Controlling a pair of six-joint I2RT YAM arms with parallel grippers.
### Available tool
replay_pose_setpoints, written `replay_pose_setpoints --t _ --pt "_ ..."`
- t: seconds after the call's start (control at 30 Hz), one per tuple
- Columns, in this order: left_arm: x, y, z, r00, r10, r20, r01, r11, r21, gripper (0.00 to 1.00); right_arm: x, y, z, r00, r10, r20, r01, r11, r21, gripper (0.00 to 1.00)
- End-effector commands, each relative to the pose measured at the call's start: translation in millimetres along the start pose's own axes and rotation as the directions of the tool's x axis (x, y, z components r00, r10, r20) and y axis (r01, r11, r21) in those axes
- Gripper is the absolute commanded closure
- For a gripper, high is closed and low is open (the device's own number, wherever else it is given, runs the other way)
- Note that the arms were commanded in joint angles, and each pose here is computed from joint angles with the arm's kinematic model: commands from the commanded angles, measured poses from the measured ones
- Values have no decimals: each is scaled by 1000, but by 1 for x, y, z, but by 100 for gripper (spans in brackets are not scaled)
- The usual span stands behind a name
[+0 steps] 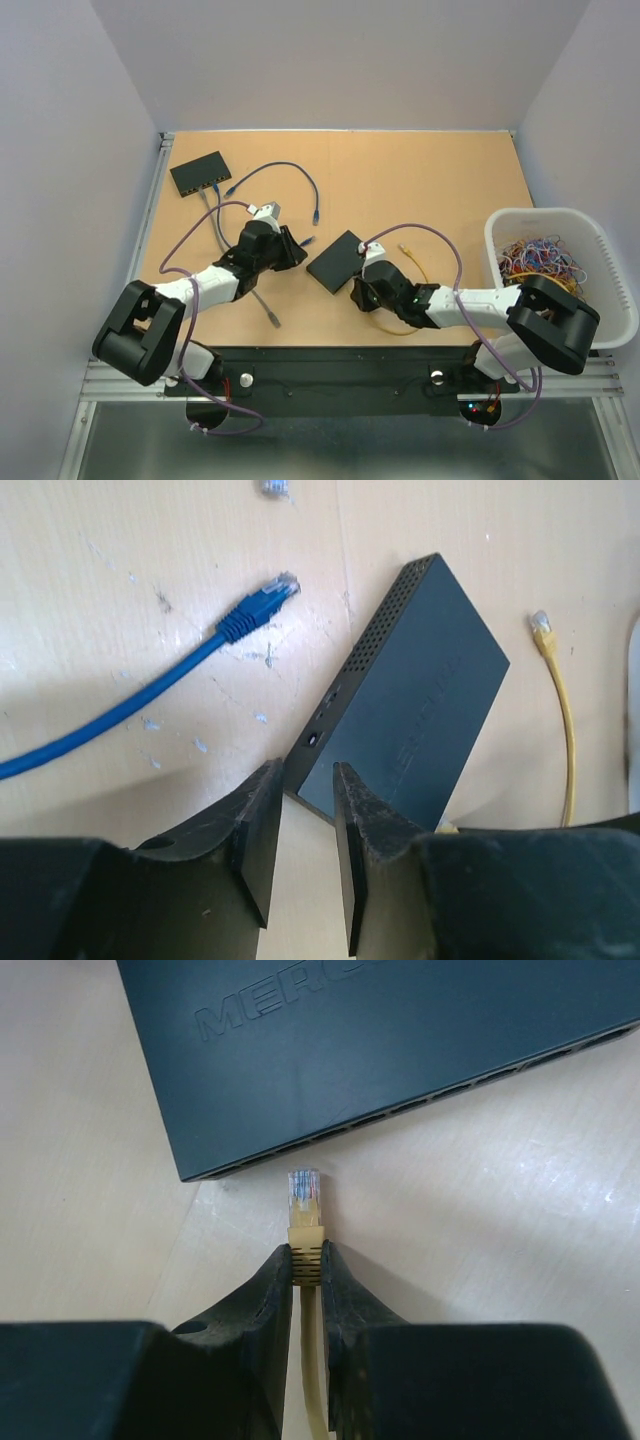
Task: Insert the plug into the switch port
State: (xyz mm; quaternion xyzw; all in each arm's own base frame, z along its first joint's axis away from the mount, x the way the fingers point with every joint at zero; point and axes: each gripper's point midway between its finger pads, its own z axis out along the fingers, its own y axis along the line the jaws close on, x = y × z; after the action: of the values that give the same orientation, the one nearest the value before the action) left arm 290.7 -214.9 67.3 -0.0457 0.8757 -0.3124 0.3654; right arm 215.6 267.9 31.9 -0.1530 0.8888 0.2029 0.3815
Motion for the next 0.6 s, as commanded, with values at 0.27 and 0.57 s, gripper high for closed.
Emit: replay_pose_setpoints --t 0.27,0.57 --pt "-17 -18 26 999 46 25 -48 996 75 63 -10 18 -2 997 9 72 -5 998 -55 100" --pt "2 -15 43 999 33 -34 -29 993 111 62 -16 25 2 997 -2 83 8 998 -67 100"
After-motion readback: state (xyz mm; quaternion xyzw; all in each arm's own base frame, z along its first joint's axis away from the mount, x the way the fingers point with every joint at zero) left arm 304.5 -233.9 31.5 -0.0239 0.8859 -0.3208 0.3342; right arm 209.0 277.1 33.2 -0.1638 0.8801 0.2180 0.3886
